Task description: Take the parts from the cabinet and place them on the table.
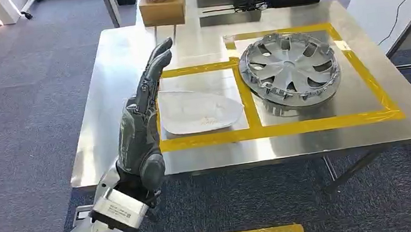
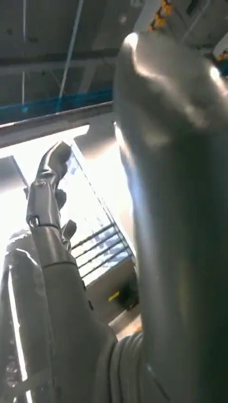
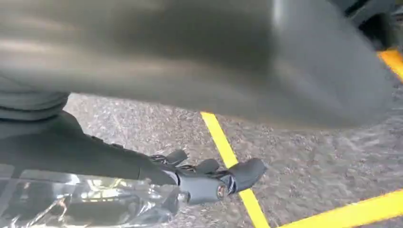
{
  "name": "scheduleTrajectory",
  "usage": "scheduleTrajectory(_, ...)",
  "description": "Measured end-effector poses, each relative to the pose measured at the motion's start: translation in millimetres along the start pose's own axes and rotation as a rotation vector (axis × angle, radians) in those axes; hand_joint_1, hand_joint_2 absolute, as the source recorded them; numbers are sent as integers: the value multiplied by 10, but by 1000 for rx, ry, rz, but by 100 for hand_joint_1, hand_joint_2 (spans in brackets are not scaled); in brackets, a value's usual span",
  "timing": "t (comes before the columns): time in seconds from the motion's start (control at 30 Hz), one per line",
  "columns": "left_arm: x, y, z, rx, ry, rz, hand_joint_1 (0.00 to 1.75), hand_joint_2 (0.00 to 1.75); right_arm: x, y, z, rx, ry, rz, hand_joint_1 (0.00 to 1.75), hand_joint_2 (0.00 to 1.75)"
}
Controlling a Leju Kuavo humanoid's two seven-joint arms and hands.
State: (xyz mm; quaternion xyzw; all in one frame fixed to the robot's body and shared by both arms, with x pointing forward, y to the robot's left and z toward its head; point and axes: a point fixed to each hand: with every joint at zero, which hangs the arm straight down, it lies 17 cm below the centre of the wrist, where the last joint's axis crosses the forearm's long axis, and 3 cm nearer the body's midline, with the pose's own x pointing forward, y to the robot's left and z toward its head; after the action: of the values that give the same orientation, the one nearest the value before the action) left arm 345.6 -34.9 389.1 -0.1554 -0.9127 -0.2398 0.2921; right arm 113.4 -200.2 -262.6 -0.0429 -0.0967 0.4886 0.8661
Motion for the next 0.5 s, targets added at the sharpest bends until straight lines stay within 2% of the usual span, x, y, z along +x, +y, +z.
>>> scheduleTrajectory(0.5,-5,-16,2,-11,2,4,0,0,34,0,6,3,-4,13,0,0)
